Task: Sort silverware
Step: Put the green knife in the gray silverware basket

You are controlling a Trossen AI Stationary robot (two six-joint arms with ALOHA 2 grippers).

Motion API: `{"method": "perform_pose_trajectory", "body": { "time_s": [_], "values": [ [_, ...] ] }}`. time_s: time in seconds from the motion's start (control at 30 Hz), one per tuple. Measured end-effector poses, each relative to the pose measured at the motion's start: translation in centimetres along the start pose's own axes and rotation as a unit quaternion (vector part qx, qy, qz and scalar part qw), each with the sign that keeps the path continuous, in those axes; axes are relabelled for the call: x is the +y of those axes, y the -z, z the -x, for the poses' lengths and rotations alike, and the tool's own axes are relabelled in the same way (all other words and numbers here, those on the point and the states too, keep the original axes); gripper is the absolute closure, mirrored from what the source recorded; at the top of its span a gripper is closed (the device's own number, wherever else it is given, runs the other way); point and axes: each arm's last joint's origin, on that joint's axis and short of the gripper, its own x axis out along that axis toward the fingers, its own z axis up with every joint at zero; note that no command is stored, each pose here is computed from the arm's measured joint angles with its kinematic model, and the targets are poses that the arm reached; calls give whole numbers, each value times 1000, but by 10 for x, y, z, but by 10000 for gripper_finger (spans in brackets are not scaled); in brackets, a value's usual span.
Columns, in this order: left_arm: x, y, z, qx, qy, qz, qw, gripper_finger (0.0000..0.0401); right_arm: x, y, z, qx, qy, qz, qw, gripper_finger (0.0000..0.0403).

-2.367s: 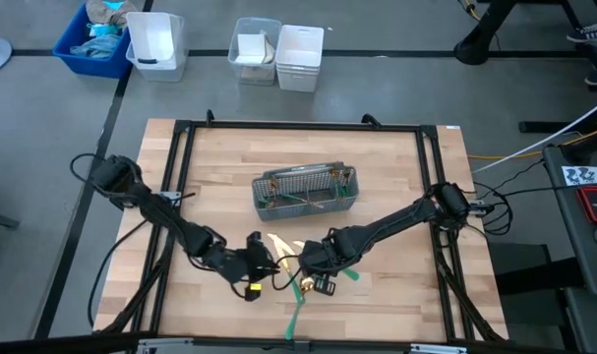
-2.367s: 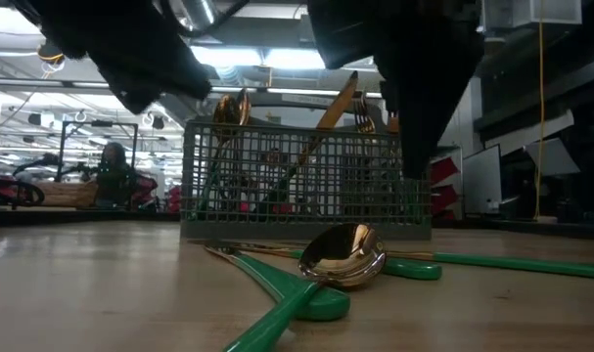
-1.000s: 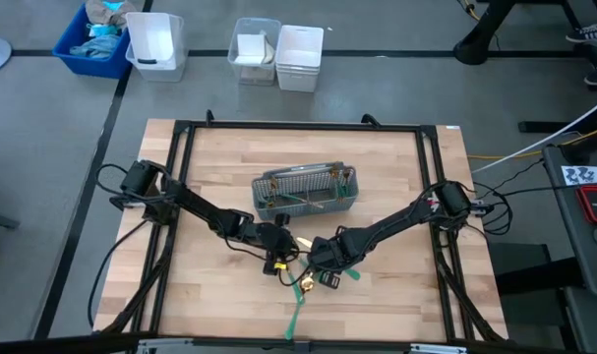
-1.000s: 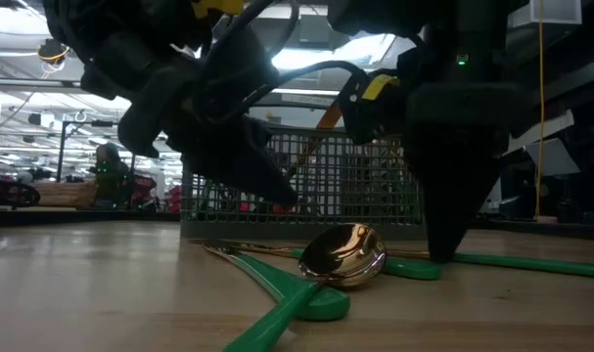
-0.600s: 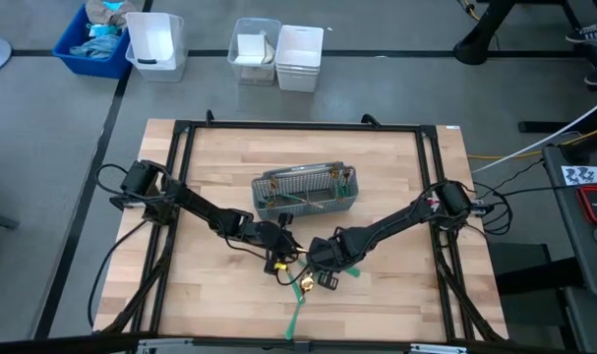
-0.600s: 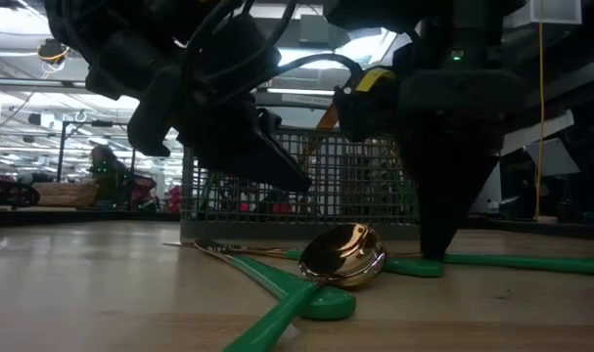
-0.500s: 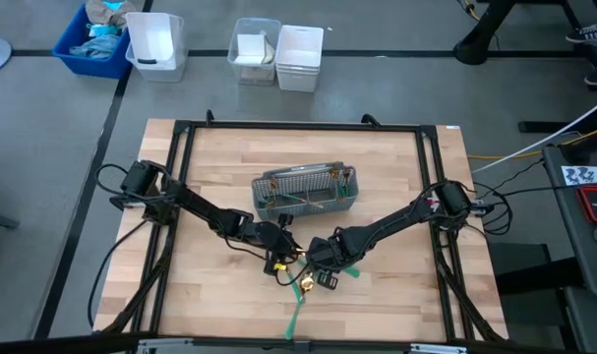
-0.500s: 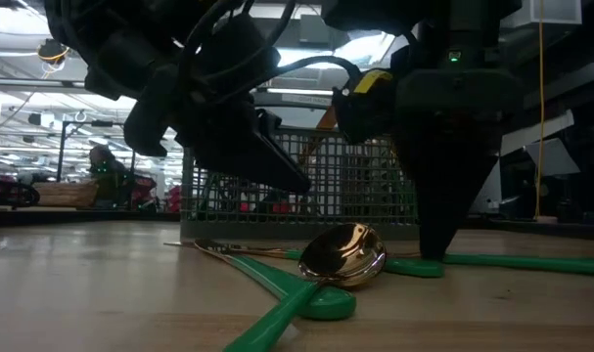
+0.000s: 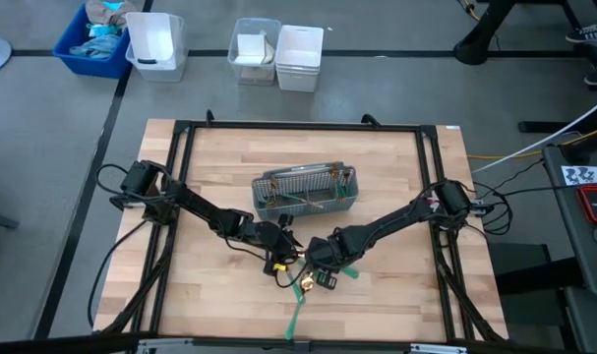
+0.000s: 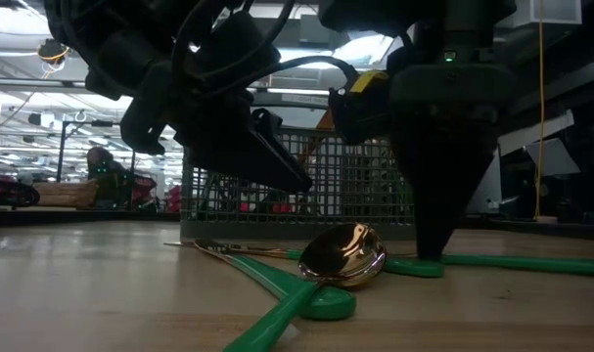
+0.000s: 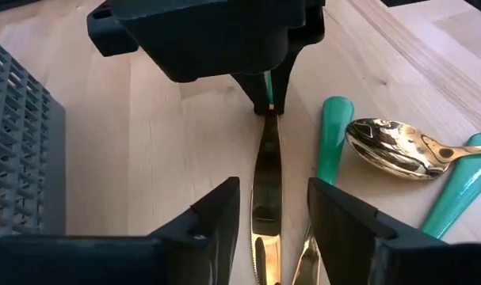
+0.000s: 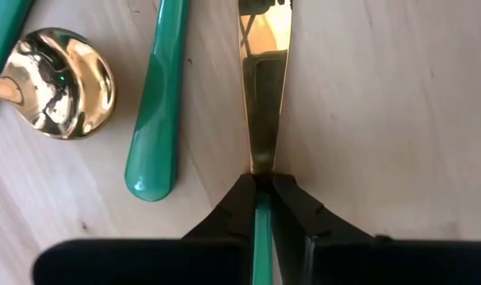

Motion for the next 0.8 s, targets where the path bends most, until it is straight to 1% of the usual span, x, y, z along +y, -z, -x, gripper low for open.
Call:
{"method": "perform_pose_trajectory", "body": {
  "time_s": [0.23, 0.4, 0.67, 0.8],
  "values": [
    [-1, 1, -3, -4, 0, 0, 1000, 261, -4, -6, 1, 0, -15, -9, 1000, 373],
    [-3, 13, -14, 7, 2, -15, 1000, 262, -5, -11, 2, 4, -38, -15, 999, 374],
    [-6, 27, -27, 18, 4, -19, 1000, 264, -10, -19, 5, 3, -42, -24, 999, 374],
    [-7, 29, -29, 19, 4, -24, 1000, 264, -12, -21, 5, 6, -46, -27, 999, 374]
  ]
}}
